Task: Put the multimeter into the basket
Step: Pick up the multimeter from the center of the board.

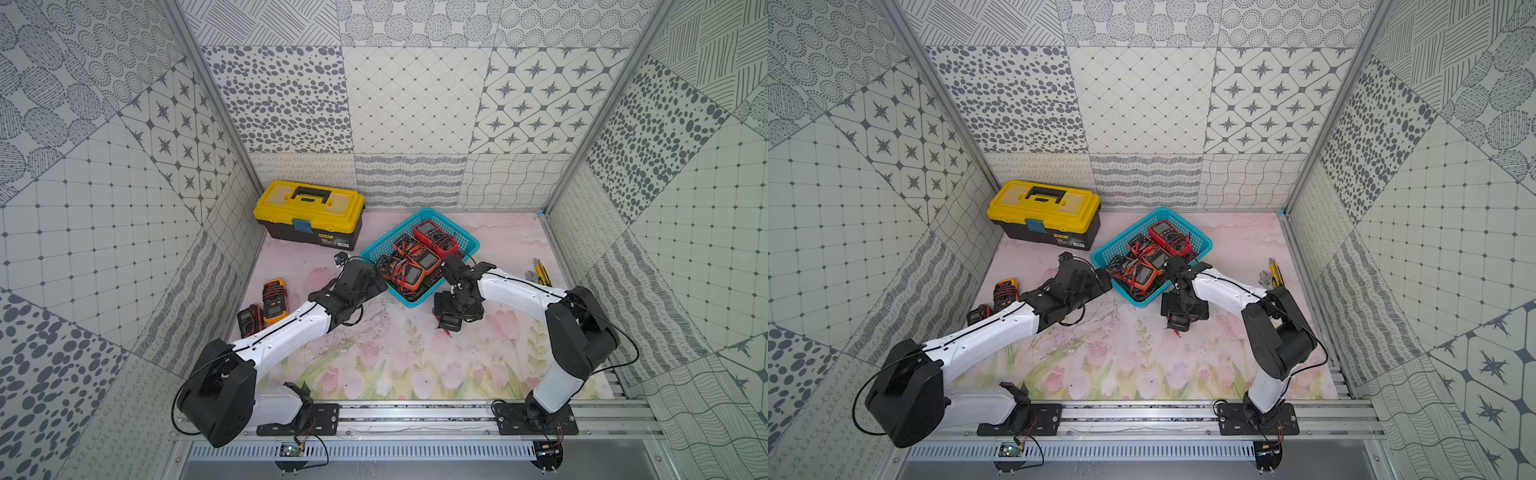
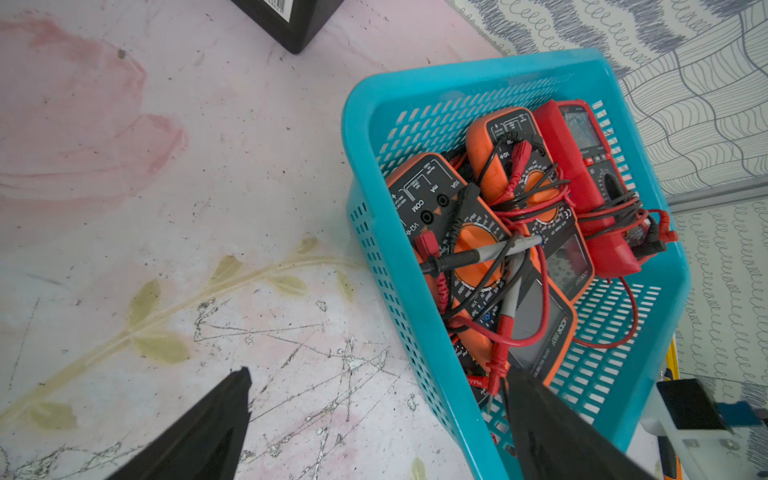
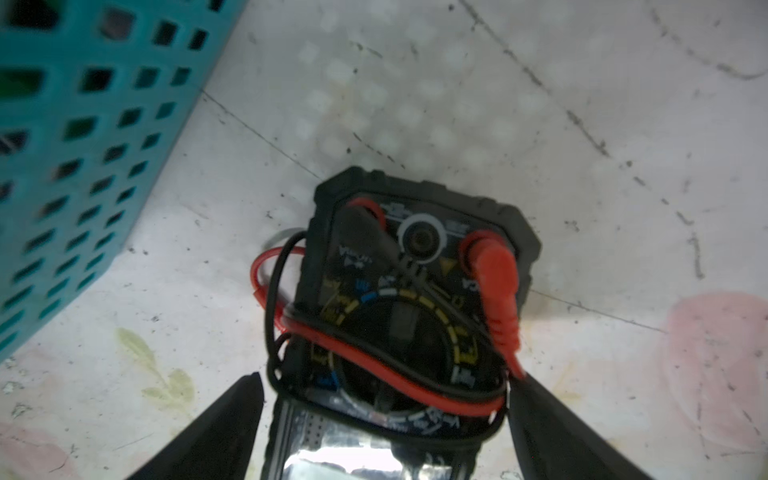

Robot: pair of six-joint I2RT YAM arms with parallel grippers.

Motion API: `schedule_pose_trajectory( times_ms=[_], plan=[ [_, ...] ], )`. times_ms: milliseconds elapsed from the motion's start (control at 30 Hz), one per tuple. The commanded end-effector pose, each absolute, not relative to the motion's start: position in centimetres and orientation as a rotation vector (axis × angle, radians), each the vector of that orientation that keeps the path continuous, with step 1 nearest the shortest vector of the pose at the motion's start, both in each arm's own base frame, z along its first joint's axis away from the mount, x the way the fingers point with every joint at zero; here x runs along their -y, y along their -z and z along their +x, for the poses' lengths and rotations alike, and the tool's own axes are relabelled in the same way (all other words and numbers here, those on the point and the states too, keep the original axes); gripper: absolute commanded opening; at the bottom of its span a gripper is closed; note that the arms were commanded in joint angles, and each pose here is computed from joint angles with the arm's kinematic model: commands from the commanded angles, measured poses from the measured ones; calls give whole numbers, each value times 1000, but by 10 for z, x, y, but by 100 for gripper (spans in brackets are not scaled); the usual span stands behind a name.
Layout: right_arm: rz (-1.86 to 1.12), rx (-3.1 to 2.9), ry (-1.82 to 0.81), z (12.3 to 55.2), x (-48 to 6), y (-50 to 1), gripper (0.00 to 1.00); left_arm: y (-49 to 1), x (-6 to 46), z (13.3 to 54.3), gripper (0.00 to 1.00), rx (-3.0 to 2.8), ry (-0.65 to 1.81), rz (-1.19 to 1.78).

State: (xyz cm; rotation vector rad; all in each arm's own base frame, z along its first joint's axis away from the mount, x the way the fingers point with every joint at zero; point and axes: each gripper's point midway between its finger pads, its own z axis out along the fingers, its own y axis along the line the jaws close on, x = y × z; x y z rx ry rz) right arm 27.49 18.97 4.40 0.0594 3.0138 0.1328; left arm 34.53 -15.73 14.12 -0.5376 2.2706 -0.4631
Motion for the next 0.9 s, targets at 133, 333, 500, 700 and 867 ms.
schedule_pose_trajectory(
  times_ms=[133,333,500,700,867],
  plan=[
    [22,-3017,-159,276,-196,-31,80,-143,151,351,99,-2248,433,-538],
    [-49,-3007,-75,278,-187,-34,55,-142,149,352,99,-2255,416,-535],
    [-162,-2879,27,293,-169,-82,35,-144,145,352,99,-2248,395,-538],
    [-267,-2763,25,309,-153,-147,29,-149,141,350,99,-2233,381,-542],
    [-405,-2658,23,327,-158,-195,28,-153,136,348,99,-2219,368,-547]
  ],
)
